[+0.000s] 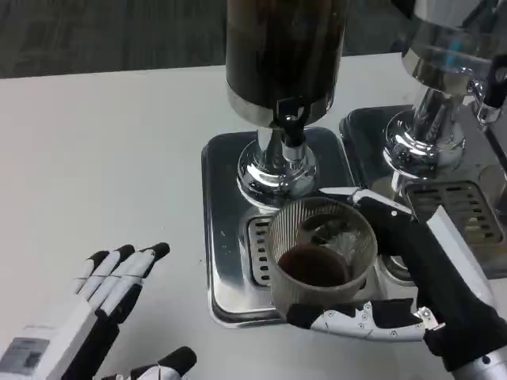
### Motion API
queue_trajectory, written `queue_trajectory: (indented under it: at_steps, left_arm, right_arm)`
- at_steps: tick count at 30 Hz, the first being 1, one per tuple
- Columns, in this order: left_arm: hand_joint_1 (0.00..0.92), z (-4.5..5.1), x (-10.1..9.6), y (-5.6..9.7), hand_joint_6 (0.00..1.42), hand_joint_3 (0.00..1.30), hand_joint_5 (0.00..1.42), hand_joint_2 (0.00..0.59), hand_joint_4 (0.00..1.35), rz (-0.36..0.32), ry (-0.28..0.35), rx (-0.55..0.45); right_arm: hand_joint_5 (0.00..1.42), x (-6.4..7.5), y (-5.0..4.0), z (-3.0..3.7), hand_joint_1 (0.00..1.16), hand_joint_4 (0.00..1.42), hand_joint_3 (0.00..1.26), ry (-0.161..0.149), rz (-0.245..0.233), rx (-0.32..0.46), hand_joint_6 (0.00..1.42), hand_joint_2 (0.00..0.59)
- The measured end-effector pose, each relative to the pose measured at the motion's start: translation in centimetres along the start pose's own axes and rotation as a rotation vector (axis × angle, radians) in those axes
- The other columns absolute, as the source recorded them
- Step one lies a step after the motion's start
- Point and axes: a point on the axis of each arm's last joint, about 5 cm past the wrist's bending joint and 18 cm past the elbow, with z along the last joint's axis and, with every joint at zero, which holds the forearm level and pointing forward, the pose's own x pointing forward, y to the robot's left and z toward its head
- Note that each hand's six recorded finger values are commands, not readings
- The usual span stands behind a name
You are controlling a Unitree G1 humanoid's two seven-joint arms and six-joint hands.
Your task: Grasp the cup under the faucet to collect the drink, then remove the cup.
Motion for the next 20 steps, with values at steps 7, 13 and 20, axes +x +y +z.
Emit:
queue_trajectory:
  at_steps: [7, 13, 20]
  left_arm:
    - [0.0, 0.14, 0.29, 0.22, 0.0, 0.06, 0.02, 0.149, 0.0, -0.005, -0.003, 0.011]
    - [0.0, 0.5, 0.5, -0.03, 0.0, 0.06, 0.02, 0.15, 0.0, -0.013, -0.011, 0.013]
    - [0.0, 0.92, 0.59, -0.11, 0.0, 0.06, 0.02, 0.154, 0.0, -0.001, -0.011, 0.011]
  right_arm:
    - [0.81, 0.06, -0.06, 0.0, 1.07, 0.62, 0.54, -0.002, 0.006, -0.003, 1.1, 0.146]
    - [0.82, -0.05, -0.3, -0.07, 1.07, 0.62, 0.55, 0.002, 0.0, -0.004, 1.1, 0.145]
    - [0.82, -0.25, -0.4, -0.13, 1.07, 0.62, 0.55, 0.009, 0.009, -0.002, 1.11, 0.145]
